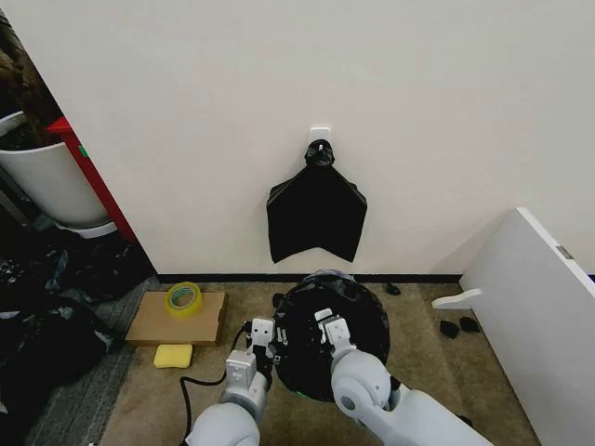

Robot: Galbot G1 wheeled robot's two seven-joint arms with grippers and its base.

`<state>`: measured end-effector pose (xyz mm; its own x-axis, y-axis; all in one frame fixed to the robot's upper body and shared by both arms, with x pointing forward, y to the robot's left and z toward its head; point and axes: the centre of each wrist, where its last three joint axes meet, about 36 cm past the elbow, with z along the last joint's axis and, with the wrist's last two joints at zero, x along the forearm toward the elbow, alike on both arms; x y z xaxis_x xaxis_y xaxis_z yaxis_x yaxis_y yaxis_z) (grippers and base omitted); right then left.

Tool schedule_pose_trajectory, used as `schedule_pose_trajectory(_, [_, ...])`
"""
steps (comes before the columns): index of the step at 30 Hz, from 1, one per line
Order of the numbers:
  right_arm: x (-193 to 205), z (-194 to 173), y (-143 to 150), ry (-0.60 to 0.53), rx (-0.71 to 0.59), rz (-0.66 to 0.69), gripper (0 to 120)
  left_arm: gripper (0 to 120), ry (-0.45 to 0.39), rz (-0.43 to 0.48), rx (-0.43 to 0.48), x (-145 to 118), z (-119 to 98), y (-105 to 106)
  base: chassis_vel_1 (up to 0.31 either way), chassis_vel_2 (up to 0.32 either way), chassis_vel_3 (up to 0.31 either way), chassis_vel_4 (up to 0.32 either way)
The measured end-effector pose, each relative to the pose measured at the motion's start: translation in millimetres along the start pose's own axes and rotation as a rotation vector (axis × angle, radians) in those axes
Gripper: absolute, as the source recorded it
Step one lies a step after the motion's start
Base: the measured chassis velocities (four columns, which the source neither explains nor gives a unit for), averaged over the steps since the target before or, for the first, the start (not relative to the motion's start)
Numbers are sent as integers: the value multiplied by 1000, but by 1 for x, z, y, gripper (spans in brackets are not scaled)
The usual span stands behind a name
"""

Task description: Place the garbage bag over the trash bin.

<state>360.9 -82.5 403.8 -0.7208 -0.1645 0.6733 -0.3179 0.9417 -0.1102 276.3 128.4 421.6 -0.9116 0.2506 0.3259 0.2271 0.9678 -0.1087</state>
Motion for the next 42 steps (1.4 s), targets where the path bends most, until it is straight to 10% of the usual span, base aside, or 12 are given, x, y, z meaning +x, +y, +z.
schedule_pose_trajectory(42, [-33, -10, -2, -2, 21, 18, 0, 0, -24, 46, 15, 22, -17, 5, 0, 0, 0, 0])
